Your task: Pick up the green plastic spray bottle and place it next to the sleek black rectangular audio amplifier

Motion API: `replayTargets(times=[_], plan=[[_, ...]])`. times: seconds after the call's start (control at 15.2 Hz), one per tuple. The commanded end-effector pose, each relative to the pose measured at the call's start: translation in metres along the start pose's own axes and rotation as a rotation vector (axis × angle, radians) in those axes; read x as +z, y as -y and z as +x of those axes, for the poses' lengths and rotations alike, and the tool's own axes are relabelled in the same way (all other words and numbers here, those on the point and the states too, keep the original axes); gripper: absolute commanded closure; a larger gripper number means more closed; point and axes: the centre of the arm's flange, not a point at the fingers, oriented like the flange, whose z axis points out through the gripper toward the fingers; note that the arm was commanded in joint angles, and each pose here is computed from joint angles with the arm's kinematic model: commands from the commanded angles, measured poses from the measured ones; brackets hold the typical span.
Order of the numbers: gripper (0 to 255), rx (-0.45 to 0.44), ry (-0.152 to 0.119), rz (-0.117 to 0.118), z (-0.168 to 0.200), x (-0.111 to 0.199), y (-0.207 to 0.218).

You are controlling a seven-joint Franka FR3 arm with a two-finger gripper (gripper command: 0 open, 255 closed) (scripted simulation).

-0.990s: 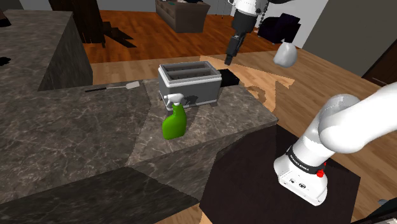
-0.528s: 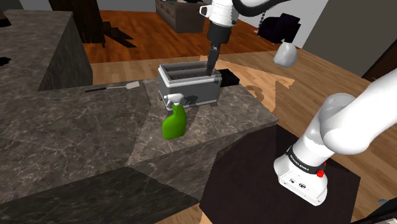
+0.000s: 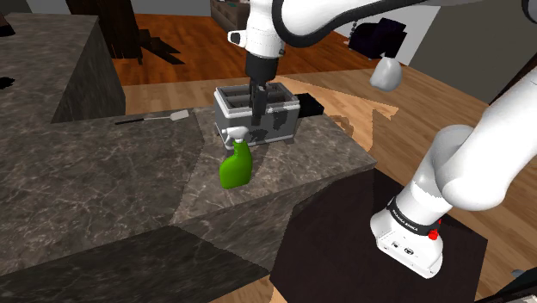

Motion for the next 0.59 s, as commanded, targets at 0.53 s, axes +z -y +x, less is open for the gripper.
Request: replayTargets(times=[0.53], plan=[[0,-0.089,0.004,0.017,0.023,0.054,0.017]])
